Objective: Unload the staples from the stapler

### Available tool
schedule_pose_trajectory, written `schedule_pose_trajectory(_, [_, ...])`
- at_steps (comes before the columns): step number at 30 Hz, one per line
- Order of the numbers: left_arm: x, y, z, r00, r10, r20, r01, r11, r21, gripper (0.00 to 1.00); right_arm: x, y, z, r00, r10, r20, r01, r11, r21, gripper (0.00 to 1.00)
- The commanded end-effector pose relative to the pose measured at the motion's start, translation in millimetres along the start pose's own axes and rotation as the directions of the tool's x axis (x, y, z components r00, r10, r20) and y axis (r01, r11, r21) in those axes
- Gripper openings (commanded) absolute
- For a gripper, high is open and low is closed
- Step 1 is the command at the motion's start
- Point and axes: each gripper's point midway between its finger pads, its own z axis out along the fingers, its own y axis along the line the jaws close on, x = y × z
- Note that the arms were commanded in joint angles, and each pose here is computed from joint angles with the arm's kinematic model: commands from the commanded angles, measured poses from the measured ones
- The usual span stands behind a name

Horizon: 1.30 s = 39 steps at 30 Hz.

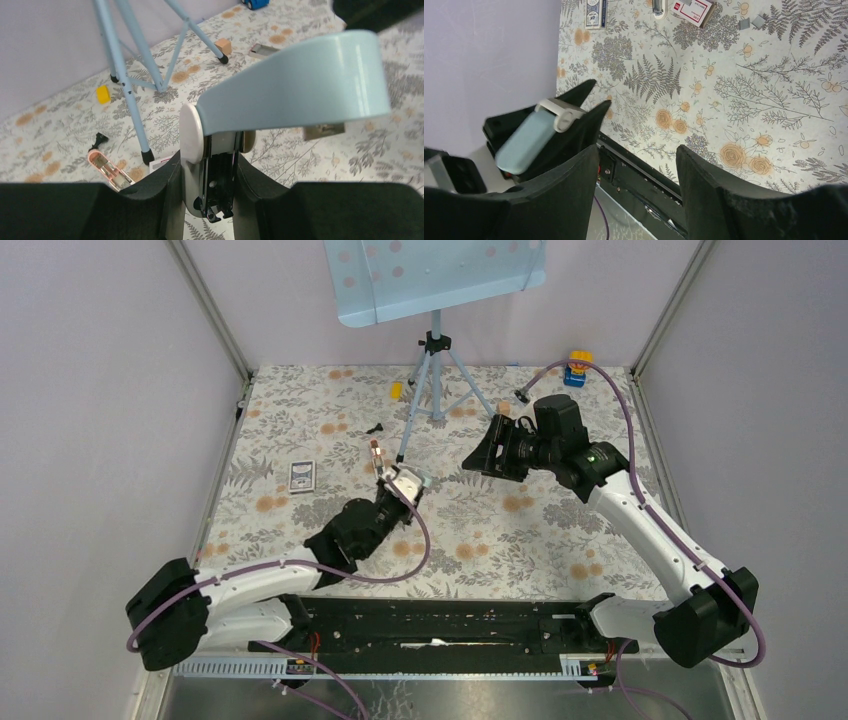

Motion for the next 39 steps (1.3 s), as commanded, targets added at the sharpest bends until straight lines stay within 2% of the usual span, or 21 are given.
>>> schedule_pose_trajectory(1, [-13, 22, -7, 0.958, -0.283, 0.041, 0.285, 0.956, -0.064, 0.00, -5, 1, -4, 0.999, -0.030, 0.033, 0.030, 1.000, 0.004, 0.65])
schedule_pose_trajectory(5, [0, 60, -3, 0.911, -0.412, -0.026, 0.402, 0.899, -0.176, 0.00, -3, -2, -2, 0.999, -0.027, 0.028, 0.026, 1.000, 0.009, 0.65])
schedule_pose_trajectory(8, [14, 82, 3, 0.857, -0.510, -0.072, 0.485, 0.846, -0.220, 0.00, -1, -4, -1, 0.999, -0.024, 0.024, 0.024, 1.000, 0.010, 0.66])
schedule_pose_trajectory(10, [28, 99, 7, 0.804, -0.584, -0.113, 0.542, 0.797, -0.267, 0.00, 0, -4, 0, 1.000, -0.024, 0.017, 0.023, 1.000, 0.009, 0.66])
schedule_pose_trajectory(14, [67, 130, 21, 0.663, -0.719, -0.209, 0.628, 0.686, -0.367, 0.00, 3, -8, 1, 0.999, -0.030, 0.010, 0.030, 0.999, 0.018, 0.66])
schedule_pose_trajectory(16, [79, 142, 31, 0.604, -0.765, -0.225, 0.664, 0.639, -0.389, 0.00, 4, -9, 0, 0.999, -0.037, 0.007, 0.036, 0.999, 0.018, 0.66])
schedule_pose_trajectory(20, [115, 162, 46, 0.510, -0.815, -0.274, 0.666, 0.576, -0.474, 0.00, 9, -13, 0, 0.999, -0.047, -0.006, 0.047, 0.999, 0.026, 0.66])
schedule_pose_trajectory(24, [154, 176, 54, 0.440, -0.832, -0.338, 0.609, 0.553, -0.569, 0.00, 13, -18, -3, 0.998, -0.058, -0.007, 0.058, 0.998, 0.040, 0.66])
schedule_pose_trajectory(27, [178, 187, 55, 0.404, -0.840, -0.364, 0.557, 0.541, -0.630, 0.00, 15, -22, -6, 0.998, -0.063, -0.007, 0.063, 0.997, 0.053, 0.67])
schedule_pose_trajectory(33, [201, 200, 43, 0.381, -0.842, -0.383, 0.462, 0.532, -0.709, 0.00, 16, -29, -8, 0.998, -0.070, -0.004, 0.070, 0.995, 0.073, 0.67])
schedule_pose_trajectory(39, [218, 196, 29, 0.347, -0.829, -0.438, 0.396, 0.553, -0.733, 0.00, 16, -29, -6, 0.997, -0.072, -0.013, 0.072, 0.995, 0.070, 0.67])
